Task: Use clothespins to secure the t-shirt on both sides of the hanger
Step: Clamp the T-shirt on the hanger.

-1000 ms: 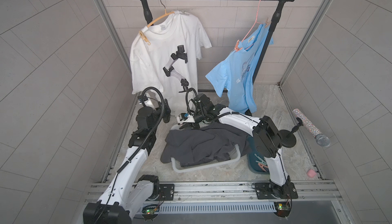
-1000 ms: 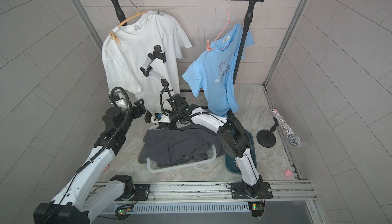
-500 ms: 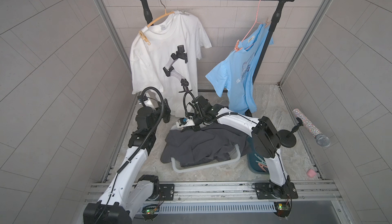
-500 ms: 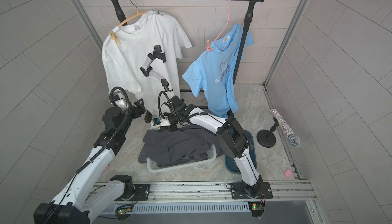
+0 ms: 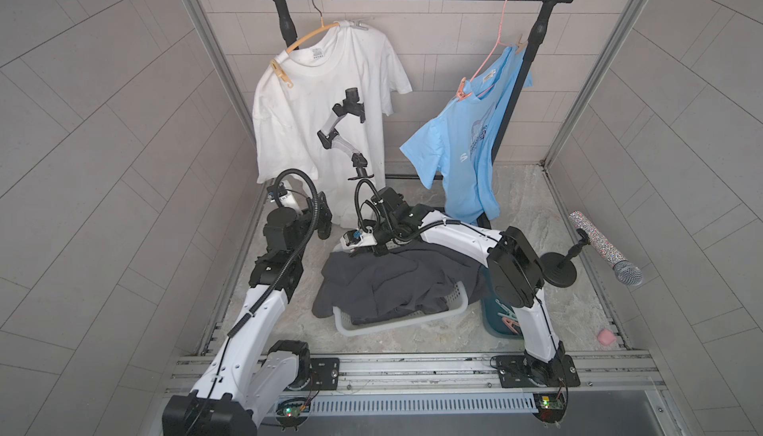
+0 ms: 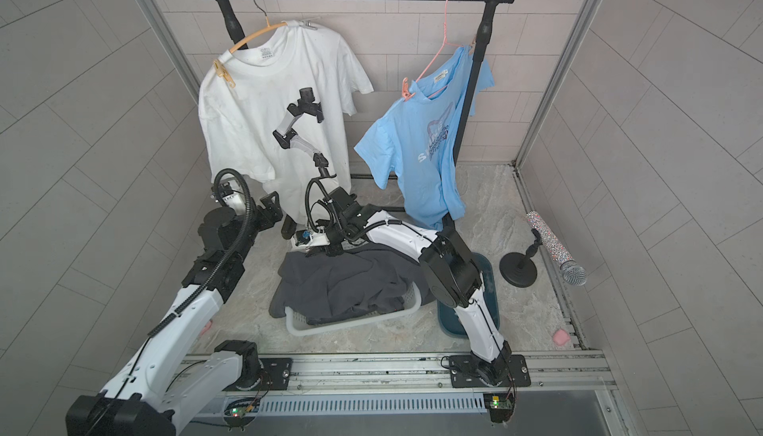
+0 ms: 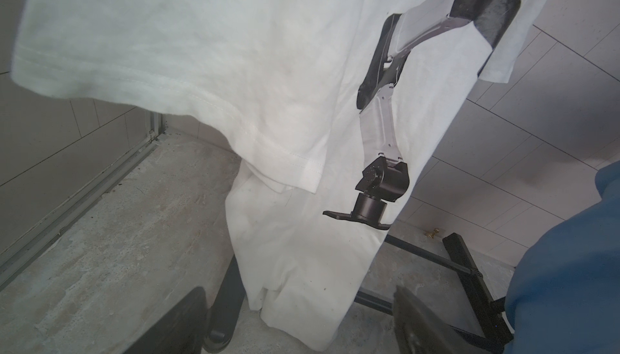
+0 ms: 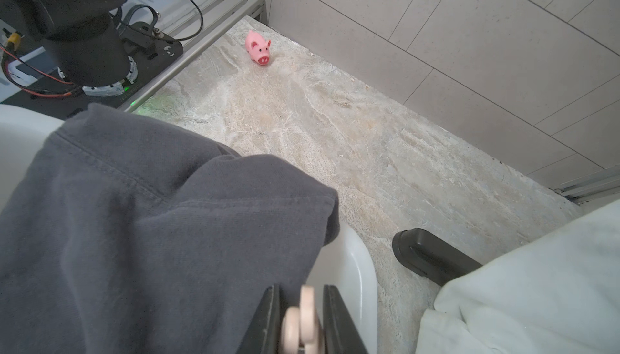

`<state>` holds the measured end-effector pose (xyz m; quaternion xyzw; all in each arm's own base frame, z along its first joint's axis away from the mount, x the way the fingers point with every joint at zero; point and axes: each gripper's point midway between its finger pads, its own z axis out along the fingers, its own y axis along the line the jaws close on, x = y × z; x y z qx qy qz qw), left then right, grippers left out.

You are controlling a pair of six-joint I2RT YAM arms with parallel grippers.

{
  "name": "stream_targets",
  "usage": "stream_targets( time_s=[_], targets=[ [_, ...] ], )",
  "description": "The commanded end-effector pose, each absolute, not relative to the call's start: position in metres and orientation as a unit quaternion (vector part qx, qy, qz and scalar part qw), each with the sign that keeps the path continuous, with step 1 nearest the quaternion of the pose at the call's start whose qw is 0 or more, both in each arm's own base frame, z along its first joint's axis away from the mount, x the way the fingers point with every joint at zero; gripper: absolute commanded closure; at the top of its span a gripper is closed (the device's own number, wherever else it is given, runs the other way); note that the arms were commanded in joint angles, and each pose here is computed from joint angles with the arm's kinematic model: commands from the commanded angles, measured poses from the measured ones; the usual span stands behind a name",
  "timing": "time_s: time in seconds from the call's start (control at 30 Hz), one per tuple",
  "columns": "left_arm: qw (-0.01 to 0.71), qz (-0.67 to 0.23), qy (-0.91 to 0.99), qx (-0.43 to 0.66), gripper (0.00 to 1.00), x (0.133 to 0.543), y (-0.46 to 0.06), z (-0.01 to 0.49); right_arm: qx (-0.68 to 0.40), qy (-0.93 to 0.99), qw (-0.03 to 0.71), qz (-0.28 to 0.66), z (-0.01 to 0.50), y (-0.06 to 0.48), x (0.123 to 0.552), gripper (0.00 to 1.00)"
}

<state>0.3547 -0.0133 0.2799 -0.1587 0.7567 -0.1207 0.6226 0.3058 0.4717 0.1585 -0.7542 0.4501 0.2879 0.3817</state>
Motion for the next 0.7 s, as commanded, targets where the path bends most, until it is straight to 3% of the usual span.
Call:
stream_targets(
  time_s=[0.0, 0.23, 0.67],
  targets=[
    [0.635, -0.124, 0.747, -0.152, 0.10, 0.355, -0.013, 0.287, -0.765, 0.462, 0.365, 0.261, 0.130, 0.467, 0.311, 1.00],
    [0.637, -0.124, 0.746, -0.153, 0.10, 0.354, -0.013, 0.288, -0.732, 0.481, 0.366, 0.314, 0.157, 0.464, 0.306, 1.00],
    [0.636, -0.123, 0.747, -0.152, 0.10, 0.355, -0.012, 0.286, -0.730, 0.524, 0.343, 0.272, 0.154, 0.424, 0.328, 1.00]
  ],
)
